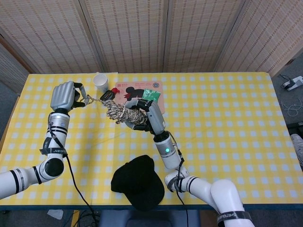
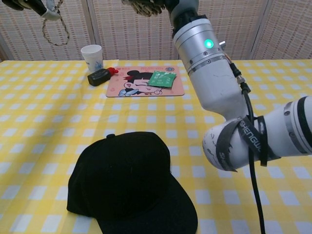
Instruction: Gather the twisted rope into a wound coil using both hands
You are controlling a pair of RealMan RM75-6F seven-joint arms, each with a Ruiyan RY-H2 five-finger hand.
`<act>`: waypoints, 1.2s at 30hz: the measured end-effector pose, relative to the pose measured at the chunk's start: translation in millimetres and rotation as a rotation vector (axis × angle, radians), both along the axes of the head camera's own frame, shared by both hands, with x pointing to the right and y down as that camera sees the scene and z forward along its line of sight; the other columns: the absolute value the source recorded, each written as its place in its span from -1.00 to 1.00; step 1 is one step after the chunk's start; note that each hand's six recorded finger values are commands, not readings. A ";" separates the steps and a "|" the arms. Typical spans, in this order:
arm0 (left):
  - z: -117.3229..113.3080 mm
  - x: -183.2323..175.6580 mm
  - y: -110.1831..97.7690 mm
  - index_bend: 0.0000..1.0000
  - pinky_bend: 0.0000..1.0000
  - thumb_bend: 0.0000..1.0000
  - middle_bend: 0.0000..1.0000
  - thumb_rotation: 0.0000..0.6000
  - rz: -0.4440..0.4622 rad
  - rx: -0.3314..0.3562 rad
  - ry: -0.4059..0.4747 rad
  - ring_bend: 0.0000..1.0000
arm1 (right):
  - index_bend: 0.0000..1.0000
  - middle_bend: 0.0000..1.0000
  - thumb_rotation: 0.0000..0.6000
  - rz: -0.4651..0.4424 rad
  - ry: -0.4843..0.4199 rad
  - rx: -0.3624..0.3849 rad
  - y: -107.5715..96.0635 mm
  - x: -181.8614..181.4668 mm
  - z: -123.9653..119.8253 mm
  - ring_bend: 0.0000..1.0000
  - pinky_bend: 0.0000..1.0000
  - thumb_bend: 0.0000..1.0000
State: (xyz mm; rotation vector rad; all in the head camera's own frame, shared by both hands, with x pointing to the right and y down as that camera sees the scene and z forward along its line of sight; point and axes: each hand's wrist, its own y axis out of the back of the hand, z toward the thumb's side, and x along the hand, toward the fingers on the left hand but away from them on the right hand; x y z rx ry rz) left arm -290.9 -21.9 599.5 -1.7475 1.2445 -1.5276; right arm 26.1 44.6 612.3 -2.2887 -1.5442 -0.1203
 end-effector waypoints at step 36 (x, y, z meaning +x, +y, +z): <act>-46.0 10.1 22.5 0.62 1.00 -0.30 1.00 1.00 0.303 0.380 -0.230 1.00 | 0.95 0.49 1.00 0.304 0.384 -0.048 -33.1 10.0 27.0 0.30 0.35 -0.16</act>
